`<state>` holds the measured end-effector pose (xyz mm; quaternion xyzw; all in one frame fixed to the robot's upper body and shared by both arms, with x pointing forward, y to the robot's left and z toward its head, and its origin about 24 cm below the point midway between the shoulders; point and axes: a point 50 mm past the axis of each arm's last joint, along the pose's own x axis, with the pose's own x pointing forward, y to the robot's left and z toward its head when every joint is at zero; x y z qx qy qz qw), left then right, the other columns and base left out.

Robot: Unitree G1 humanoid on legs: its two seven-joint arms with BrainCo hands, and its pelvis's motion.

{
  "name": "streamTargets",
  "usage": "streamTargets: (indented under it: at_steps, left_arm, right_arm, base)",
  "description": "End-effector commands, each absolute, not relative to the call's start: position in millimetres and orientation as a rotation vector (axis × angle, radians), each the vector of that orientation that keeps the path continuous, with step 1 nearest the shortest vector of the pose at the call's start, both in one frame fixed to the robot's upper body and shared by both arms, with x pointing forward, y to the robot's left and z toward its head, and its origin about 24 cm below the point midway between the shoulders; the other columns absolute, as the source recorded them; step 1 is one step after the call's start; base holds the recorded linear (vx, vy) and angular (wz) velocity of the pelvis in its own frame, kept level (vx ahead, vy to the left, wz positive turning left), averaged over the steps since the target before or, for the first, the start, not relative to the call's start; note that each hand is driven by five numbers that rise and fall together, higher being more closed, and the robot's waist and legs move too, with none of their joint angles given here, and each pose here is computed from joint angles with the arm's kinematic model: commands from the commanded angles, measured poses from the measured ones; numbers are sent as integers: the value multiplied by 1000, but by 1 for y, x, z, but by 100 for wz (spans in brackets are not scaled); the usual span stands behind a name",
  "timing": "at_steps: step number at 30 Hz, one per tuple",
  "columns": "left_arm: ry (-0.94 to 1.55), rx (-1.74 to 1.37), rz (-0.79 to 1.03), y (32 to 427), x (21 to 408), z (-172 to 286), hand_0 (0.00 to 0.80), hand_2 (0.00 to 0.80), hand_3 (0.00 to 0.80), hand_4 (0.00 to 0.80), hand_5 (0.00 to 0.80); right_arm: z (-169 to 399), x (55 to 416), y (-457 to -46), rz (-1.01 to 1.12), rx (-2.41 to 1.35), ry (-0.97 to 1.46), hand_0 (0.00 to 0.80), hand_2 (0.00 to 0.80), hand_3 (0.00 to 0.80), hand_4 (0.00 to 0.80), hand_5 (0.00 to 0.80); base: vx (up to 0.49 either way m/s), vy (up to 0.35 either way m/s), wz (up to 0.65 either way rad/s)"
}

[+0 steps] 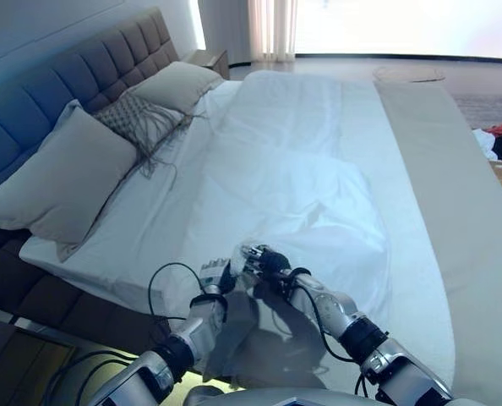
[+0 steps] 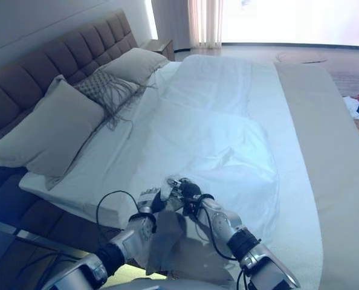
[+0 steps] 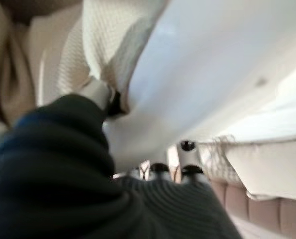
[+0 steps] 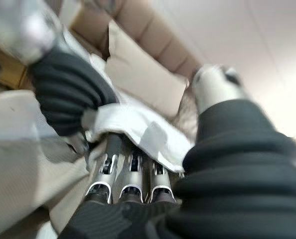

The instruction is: Make the bed neatly

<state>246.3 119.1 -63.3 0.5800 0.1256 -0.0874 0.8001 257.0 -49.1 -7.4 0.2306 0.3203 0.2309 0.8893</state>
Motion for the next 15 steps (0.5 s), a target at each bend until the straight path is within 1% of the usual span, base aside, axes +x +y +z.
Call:
streamTargets:
  at_steps: [1,2,5,6,8,12,15]
  left_arm:
    - [153,1390,-1,156,278,-38,800,800,800,800,800]
    - [160,1386,15,162,278,-35,800,800,800,800,800]
    - [163,1367,57,183,289,-1,800,800,800,800,800]
    - [167,1360,71,195,291,16,800,800,800,800,800]
    - [175,1359,97,215,287,35,800,800,800,800,800]
    - [200,1346,155,242,278,48,800,800,800,800,800]
    - [197,1327,195,257,271,57,800,800,800,800,800]
  right_arm:
    - [28,257,-23,683,594,561,0,0,0,0,0]
    - [28,254,-26,695,583,570,0,0,0,0,0]
    - [25,245,-45,694,547,580,0,0,0,0,0]
    - [26,242,-55,687,546,578,0,0,0,0,0]
    - [28,236,-71,676,554,576,0,0,0,0,0]
    - [27,228,-88,645,564,580,0,0,0,0,0]
    - [21,223,-103,564,564,586,0,0,0,0,0]
  base:
    - [-29,64,1]
    - [-47,106,-1]
    - [-93,103,-1]
    - [-122,49,-1]
    - [-102,16,-3]
    - [-67,5,0]
    - [-48,10,1]
